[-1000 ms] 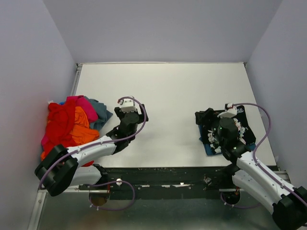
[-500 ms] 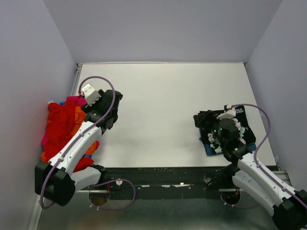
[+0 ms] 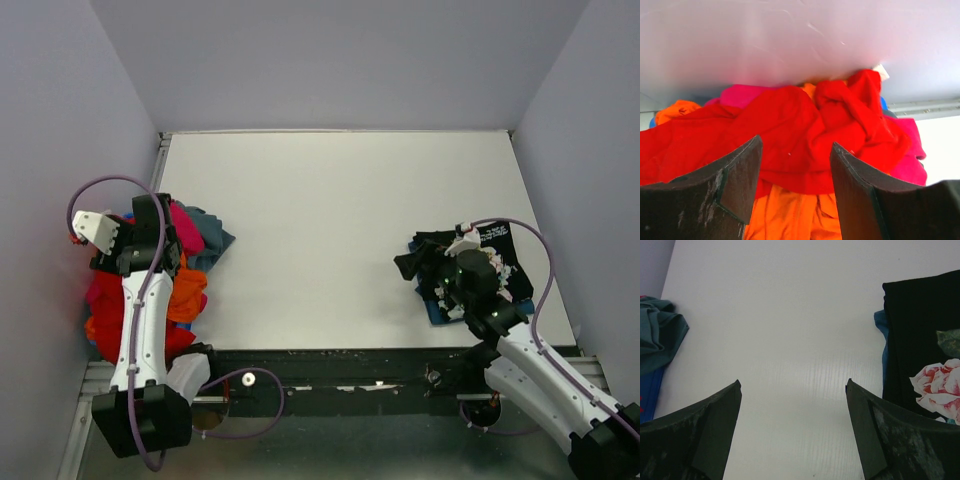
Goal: Fold and stack the t-shirts
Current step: Grab crumpled tshirt from bin with the left arm
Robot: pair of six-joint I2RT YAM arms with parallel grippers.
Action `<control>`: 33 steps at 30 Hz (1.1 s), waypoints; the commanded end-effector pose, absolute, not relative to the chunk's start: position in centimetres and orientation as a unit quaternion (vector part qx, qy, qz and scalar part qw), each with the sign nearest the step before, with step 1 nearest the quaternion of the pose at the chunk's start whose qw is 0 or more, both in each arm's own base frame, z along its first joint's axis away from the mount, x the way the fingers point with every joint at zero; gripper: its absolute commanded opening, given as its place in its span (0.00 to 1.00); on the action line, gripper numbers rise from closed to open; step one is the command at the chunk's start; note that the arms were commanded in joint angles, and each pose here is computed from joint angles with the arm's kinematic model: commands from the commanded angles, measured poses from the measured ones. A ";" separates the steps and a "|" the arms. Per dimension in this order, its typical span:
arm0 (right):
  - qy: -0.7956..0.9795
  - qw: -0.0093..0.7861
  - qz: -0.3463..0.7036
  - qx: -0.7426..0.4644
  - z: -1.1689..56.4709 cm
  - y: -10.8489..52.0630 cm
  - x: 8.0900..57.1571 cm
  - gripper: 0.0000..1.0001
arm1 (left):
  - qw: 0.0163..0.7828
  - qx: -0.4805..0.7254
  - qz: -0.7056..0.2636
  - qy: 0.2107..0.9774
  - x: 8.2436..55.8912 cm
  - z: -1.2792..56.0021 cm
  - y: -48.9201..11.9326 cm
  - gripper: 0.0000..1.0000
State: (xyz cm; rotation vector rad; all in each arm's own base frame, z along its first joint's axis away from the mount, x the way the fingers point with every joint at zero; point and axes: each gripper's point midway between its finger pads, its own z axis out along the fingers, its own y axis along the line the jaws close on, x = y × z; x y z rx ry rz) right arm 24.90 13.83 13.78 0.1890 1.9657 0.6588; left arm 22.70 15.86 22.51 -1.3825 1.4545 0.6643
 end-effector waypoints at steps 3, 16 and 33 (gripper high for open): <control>0.844 0.470 0.253 0.049 11.9 13.9 23.9 0.92 | 0.472 -0.610 0.249 0.585 22.1 21.0 17.2 0.67; 0.856 0.461 0.231 0.040 11.1 13.0 23.0 0.92 | 0.423 -0.620 0.218 0.623 24.5 15.5 18.3 0.50; 0.860 0.456 0.220 0.060 10.3 12.7 23.5 0.91 | 0.563 -0.558 0.084 0.604 26.3 29.4 14.7 0.00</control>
